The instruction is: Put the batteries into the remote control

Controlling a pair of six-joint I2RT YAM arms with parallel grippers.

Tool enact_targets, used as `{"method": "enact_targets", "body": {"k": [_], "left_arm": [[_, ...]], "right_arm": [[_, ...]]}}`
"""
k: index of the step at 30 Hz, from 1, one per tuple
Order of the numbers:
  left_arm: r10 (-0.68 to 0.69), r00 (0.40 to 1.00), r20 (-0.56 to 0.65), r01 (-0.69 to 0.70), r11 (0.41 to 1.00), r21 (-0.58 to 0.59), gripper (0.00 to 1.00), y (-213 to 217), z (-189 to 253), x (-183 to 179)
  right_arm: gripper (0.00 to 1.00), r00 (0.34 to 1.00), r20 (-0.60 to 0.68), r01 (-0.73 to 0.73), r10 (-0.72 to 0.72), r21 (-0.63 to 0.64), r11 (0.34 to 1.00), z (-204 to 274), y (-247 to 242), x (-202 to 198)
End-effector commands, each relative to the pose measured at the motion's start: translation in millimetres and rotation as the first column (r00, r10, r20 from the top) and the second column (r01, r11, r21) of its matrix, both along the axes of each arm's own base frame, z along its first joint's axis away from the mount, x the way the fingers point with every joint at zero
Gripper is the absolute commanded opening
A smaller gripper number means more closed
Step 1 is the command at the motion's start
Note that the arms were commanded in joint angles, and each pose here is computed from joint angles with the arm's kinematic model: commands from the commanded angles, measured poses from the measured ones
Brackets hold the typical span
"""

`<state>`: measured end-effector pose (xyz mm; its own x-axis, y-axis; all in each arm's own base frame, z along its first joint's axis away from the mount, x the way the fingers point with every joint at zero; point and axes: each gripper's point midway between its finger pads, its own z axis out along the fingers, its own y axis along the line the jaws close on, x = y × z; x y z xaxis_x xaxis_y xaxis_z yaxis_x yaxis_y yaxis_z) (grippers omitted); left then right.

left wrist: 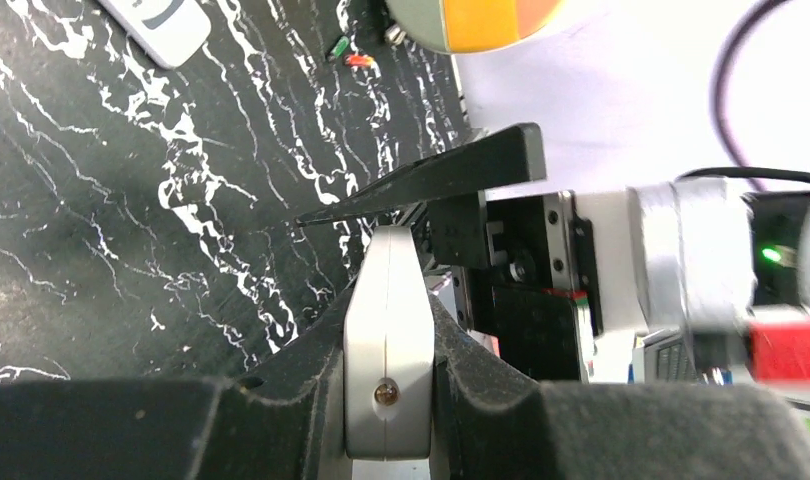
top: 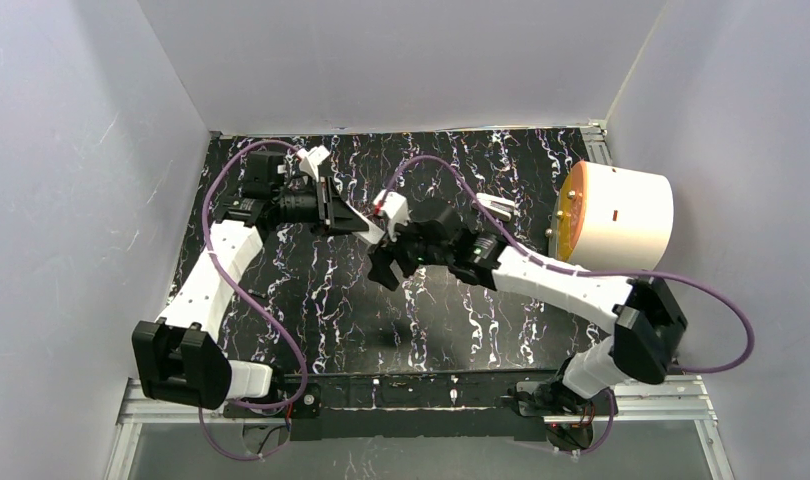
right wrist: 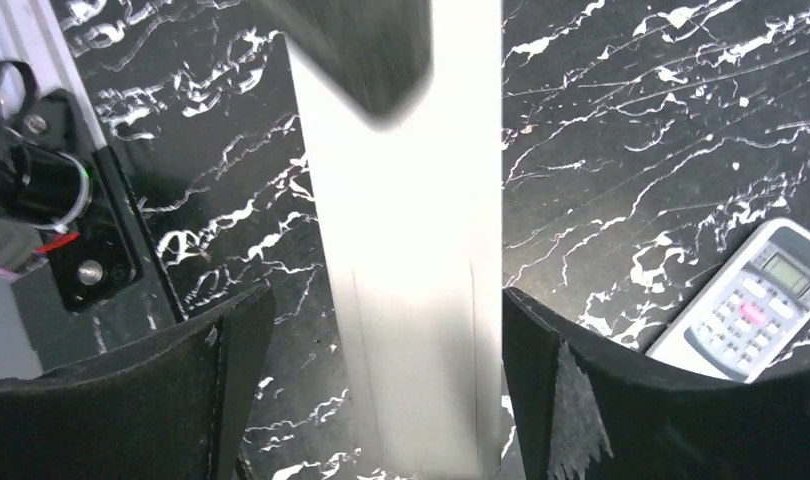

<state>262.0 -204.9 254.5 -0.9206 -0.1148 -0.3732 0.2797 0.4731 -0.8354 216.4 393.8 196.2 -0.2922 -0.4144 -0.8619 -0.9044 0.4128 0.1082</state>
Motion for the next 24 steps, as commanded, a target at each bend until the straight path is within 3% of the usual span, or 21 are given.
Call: {"method": "enact_targets", "body": {"k": [1,6,11,13,17,24], "left_arm": [[-0.068,0.995,0.068,0.076,0.991,-0.113,0.0,1.4,36.7,3.0],[-0.063,0.996,0.069,0.076,0.977,-0.198,0.0,3.1,53.0,4.1],[-0.047,0.997,0.068,0.064,0.955,-0.288,0.0,9.0,72.4,5.7],[-0.042,0.997,0.065,0.06,0.949,-0.31,0.0,9.2,78.0,4.7],[-0.029,0.997,0.075,0.053,0.943,-0.328,0.0,9.2,85.9,6.4],[-0.028,0.997,0.073,0.05,0.941,-0.334,0.0,9.0,91.8,3.3]], "right_arm": [[0.91,0.994,-0.037,0.11,-0.103,0.384,0.917,82.4,-4.1,14.4],[0.93,0.966,-0.226,0.241,-0.124,0.627,0.741,131.3,-24.8,26.6],[0.94,0.879,-0.46,0.45,-0.126,0.714,0.536,141.4,-56.7,42.0],[0.94,0.871,-0.485,0.452,-0.079,0.729,0.514,148.2,-55.9,39.2],[0.93,0.81,-0.584,0.465,0.058,0.699,0.544,149.1,-35.8,31.0],[0.85,0.728,-0.63,0.48,0.269,0.75,0.456,159.2,-24.4,25.7]]}}
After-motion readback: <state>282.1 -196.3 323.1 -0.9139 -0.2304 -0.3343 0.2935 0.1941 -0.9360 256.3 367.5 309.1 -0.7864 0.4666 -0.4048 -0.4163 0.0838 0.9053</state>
